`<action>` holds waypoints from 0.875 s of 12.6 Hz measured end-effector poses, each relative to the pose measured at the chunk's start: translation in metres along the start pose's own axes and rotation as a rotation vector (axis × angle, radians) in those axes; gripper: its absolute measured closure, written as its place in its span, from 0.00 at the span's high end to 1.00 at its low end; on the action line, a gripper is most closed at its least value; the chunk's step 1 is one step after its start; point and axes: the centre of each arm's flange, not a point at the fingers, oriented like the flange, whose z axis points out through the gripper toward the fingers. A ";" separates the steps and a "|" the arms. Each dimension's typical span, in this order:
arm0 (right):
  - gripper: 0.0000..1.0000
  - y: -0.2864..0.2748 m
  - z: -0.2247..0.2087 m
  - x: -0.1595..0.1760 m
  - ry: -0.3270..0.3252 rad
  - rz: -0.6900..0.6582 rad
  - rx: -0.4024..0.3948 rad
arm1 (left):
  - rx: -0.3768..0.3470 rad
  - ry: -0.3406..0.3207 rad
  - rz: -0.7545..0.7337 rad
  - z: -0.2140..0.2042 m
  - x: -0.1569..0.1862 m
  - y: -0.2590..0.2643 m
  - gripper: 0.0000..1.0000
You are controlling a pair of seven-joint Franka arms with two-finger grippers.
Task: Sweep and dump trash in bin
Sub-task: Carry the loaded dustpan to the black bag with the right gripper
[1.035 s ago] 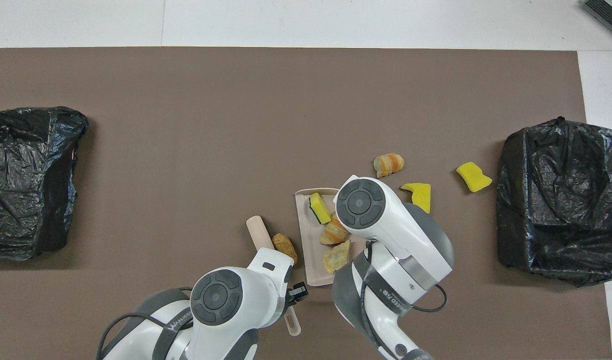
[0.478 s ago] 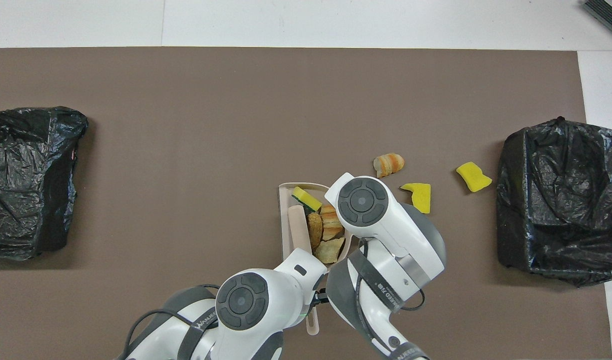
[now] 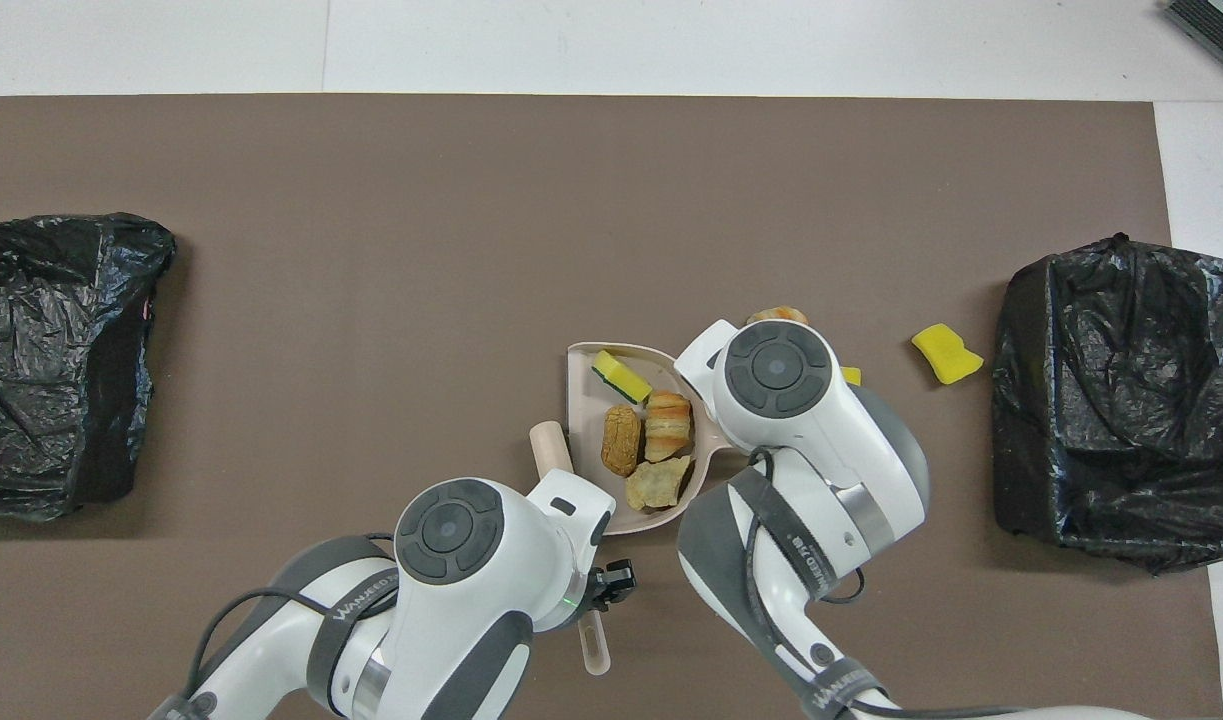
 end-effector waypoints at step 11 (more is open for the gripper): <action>0.33 0.066 -0.070 -0.147 0.064 -0.109 -0.042 | 0.079 0.081 0.117 -0.022 -0.045 -0.015 0.26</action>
